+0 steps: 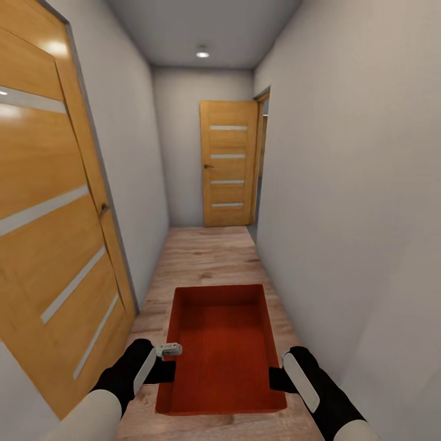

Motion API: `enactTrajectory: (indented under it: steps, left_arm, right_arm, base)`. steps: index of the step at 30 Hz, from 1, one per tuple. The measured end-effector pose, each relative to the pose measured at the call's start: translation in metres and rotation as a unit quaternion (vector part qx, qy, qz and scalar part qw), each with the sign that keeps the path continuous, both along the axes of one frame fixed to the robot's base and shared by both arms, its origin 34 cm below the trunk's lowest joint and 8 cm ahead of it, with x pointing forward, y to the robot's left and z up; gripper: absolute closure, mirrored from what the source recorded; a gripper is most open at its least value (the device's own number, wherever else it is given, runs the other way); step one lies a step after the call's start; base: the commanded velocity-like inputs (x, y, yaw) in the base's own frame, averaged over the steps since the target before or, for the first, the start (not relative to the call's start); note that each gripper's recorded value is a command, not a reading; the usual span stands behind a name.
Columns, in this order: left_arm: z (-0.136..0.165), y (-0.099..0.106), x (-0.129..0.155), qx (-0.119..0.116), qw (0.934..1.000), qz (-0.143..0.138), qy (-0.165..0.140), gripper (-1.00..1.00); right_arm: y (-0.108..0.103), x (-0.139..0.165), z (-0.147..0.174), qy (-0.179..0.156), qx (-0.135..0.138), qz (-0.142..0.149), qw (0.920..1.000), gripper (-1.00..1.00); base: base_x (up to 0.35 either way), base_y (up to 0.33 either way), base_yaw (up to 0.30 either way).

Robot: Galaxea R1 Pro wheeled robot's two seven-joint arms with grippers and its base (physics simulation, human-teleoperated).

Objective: Move the two storage containers from the living room to the garage. In the garage, place one container on the floor and stack the other container on top of it (either order is fine).

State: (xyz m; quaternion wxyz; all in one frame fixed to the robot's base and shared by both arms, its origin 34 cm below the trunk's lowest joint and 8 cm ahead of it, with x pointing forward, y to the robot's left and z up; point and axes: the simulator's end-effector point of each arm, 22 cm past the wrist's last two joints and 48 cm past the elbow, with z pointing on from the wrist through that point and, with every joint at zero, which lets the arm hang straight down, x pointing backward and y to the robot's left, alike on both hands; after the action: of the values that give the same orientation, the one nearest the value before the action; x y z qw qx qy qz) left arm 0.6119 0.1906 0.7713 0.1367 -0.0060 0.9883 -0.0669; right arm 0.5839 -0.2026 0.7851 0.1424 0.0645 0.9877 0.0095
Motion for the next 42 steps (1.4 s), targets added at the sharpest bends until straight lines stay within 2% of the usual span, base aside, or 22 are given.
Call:
enactTrajectory:
  steps: [42]
  left_arm:
    - [0.0000,0.0000,0.0000,0.000,1.0000,0.000,0.000,1.00]
  right_arm:
    - [0.0000,0.0000,0.0001,0.000,0.000,0.000,1.0000,1.00]
  base:
    - [0.324,0.000,0.000]
